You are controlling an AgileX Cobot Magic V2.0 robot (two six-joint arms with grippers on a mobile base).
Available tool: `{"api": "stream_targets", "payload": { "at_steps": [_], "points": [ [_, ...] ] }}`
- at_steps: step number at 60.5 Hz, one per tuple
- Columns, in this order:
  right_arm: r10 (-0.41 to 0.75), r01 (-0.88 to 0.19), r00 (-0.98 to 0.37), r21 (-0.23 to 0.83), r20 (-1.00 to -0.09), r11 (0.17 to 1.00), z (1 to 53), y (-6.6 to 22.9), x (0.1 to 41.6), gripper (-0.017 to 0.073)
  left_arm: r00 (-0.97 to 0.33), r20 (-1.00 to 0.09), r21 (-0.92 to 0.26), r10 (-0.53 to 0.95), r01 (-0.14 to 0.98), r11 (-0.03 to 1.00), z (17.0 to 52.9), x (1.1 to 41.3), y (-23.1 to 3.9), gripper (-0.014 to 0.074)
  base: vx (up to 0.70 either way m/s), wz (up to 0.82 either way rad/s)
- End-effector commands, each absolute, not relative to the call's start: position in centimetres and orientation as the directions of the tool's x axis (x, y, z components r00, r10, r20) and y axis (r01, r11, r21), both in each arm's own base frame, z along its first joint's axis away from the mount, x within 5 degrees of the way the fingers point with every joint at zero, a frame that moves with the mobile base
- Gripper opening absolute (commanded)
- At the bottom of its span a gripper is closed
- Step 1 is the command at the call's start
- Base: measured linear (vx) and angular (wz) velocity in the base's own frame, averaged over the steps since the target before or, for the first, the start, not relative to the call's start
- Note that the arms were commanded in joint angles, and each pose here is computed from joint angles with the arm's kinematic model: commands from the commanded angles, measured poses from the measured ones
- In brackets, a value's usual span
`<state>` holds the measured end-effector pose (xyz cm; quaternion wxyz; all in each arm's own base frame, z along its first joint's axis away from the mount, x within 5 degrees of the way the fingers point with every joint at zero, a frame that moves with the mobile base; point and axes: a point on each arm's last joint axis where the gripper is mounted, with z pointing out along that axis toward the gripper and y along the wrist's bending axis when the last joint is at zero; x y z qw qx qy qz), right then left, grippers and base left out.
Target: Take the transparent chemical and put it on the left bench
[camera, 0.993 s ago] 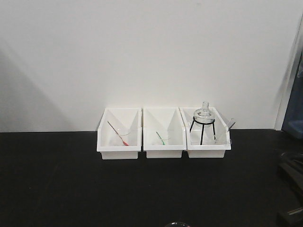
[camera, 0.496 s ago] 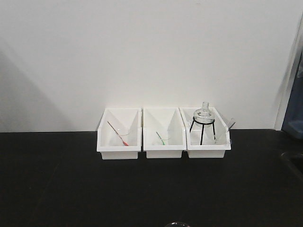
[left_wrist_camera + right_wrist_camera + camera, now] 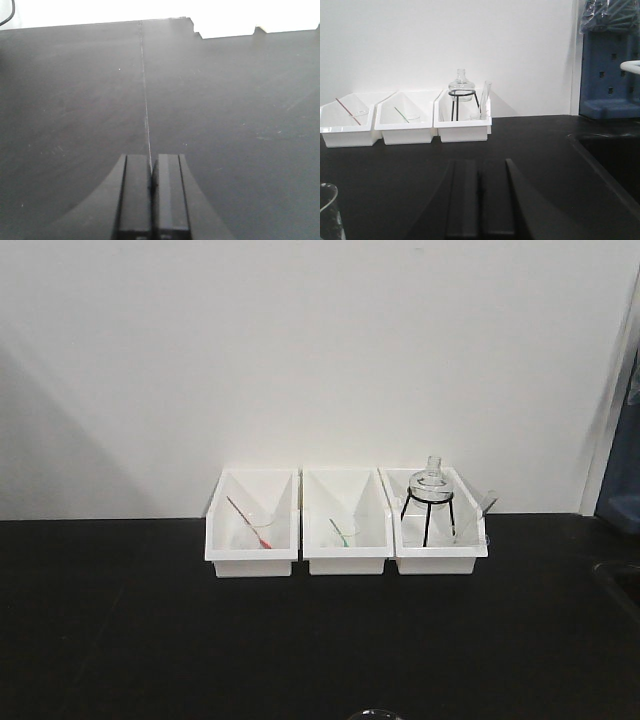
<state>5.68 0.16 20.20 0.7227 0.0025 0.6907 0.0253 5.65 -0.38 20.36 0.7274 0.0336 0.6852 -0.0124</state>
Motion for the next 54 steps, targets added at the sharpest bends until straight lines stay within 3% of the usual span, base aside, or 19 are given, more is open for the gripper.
{"api": "stream_targets", "payload": {
  "at_steps": [1,54],
  "points": [
    [0.025,-0.039,0.103,0.021,-0.994,0.999,20.47,0.23,5.61,-0.0007,0.141,-0.990,0.023,0.014,0.063,0.998,20.63,5.50,-0.36,-0.0003,0.00,0.00],
    [0.029,-0.040,0.111,0.024,-0.993,0.999,20.53,0.23,5.57,-0.0007,0.141,-0.990,0.023,0.014,0.063,0.998,20.63,5.50,-0.36,-0.0003,0.00,0.00]
  ]
}}
